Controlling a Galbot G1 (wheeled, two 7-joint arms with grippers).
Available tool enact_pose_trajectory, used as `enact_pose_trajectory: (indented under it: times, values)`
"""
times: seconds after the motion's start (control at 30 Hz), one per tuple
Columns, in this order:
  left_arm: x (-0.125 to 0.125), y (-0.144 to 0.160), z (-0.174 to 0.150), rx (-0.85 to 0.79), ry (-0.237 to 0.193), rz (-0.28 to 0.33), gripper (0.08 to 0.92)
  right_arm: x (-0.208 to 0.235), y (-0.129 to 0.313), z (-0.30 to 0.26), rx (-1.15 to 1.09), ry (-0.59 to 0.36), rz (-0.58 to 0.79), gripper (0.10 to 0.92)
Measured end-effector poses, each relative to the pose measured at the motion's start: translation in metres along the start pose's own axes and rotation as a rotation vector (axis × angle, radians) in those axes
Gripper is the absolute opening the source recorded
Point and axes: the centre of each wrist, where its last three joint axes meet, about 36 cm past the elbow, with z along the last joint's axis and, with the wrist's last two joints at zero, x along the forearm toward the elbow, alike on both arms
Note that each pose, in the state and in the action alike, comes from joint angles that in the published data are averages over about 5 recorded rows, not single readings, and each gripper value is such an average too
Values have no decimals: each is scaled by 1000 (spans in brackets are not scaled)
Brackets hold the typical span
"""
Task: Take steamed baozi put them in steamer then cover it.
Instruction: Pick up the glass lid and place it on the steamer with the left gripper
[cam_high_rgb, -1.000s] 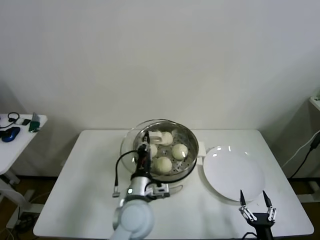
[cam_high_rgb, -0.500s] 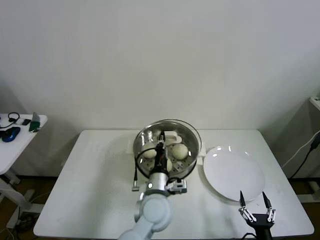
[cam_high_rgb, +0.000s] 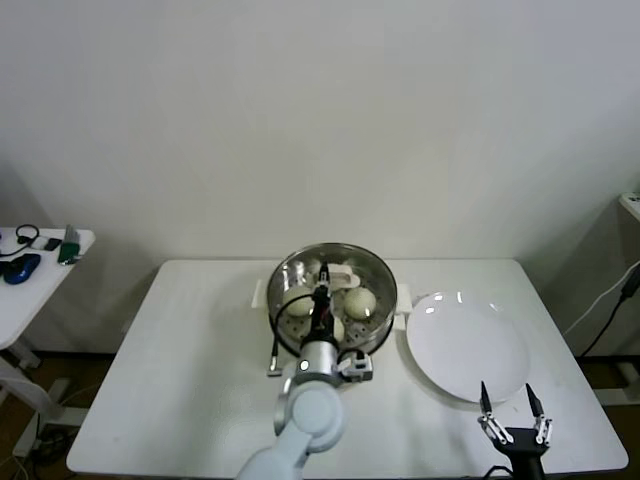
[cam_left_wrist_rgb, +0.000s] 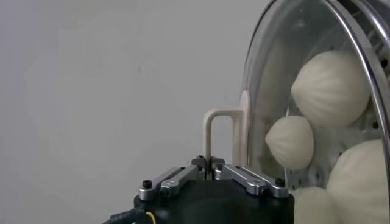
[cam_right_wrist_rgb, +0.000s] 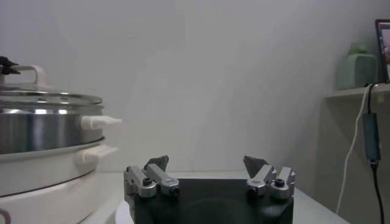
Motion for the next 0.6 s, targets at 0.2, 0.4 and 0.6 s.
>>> enact_pose_trajectory:
  times: [0.2,0.4,0.6]
  values:
    - [-1,-5,0,-12,2,11,133,1,0,0,0,-3,0,823]
    - [-2,-8,3,-28,0,9,133,2,2,0,0,-9,-6,823]
    - [2,-7,5,-30,-14,17,164,2,3,-1,2,-7,-14,823]
